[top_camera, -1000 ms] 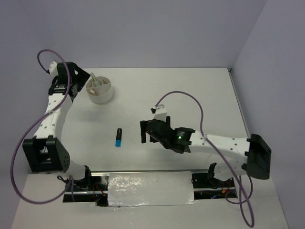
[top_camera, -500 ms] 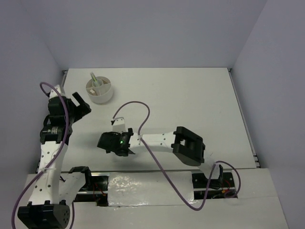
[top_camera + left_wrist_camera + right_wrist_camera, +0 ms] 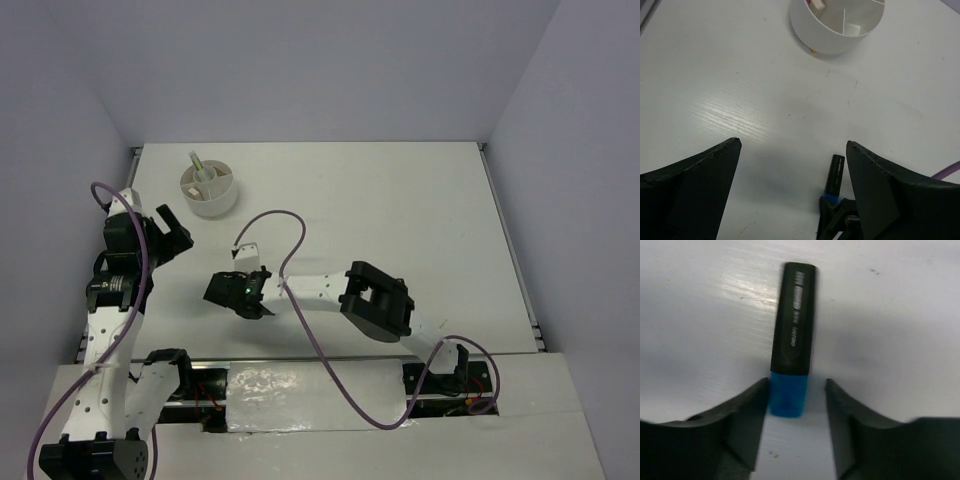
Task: Sort the stationery into containers
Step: Move the stationery to the center of the board, then pick up the stationery from the center of the board.
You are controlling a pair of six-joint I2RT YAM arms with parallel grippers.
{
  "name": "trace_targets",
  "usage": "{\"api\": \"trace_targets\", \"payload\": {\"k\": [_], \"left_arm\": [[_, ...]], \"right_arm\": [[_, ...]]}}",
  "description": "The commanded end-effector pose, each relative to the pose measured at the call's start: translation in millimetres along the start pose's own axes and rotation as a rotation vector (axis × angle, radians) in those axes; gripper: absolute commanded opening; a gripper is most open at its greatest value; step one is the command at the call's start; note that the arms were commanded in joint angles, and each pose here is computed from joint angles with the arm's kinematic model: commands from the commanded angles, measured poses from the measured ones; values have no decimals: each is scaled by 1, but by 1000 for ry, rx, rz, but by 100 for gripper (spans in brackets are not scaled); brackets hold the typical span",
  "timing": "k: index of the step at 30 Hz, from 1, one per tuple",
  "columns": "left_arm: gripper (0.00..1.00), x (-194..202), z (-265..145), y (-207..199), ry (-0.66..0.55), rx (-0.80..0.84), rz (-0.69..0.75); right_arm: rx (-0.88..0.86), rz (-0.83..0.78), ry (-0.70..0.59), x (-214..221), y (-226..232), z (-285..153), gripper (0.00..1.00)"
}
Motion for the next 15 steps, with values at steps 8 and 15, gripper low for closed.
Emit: {"api": "trace_targets", "payload": {"k": [8, 15], "left_arm": [[99, -14, 2, -14, -42, 96, 29], [99, -1, 19, -33, 70, 231, 53]], "right_arm": [[-328, -386, 181, 16, -71, -1, 34], [-471, -582, 155, -16, -82, -19, 13]]}}
Point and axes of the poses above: each gripper's point midway between its finger pads, its own z axis out along the fingers, its own y axis along the line the jaws close on, x = y × z, the point moved 5 cm from there along -z, back along the fingers, and after that the axes turned 13 degrees about z, right-handed, at the moved point
